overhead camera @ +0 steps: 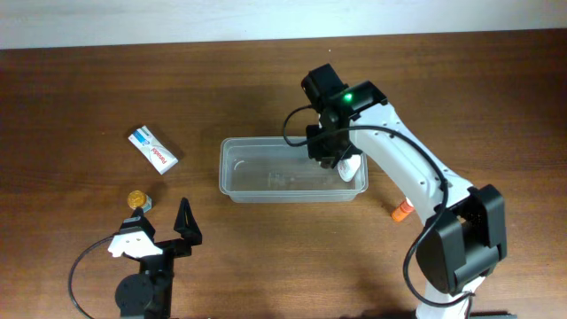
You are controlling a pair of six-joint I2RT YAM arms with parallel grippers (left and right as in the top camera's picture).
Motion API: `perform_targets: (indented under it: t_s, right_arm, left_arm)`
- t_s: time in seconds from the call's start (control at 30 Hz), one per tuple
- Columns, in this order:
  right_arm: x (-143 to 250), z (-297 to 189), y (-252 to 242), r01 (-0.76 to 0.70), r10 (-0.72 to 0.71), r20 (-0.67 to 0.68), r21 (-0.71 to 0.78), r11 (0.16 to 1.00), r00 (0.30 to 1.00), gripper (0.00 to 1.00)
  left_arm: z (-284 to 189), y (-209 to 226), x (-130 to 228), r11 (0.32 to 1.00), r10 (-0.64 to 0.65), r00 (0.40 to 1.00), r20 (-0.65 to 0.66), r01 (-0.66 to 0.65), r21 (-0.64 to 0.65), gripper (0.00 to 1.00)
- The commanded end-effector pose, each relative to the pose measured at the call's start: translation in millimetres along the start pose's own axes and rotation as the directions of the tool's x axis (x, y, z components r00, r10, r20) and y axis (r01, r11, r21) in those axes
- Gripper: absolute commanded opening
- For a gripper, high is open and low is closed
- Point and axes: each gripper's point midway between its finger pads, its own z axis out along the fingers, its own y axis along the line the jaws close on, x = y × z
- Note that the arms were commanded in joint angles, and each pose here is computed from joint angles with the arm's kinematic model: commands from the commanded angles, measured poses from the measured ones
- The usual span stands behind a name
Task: Pack container
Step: 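Carry the dark bottle with the right gripper into the container, then lower the dark bottle beside the spray bottle and release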
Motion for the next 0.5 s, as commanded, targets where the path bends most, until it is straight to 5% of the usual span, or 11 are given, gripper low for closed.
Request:
perform_targets:
  t_s: [0.0, 0.47]
  right_arm:
    - [5.4, 13.8, -1.9, -0.013, 0.013, -0.008, 0.026, 1.0, 1.0, 0.24]
    - [5.2, 35.0, -2.1, -0.032, 0.032, 0.014, 0.02, 0.999, 0.999, 0.24]
  left_arm:
    - [-0.1, -0.7, 1.1, 1.0, 0.008, 1.0, 0.001, -0.008, 0.008, 0.99]
    - [-0.1, -0.7, 1.1, 1.0, 0.008, 1.0, 0.001, -0.008, 0.008, 0.99]
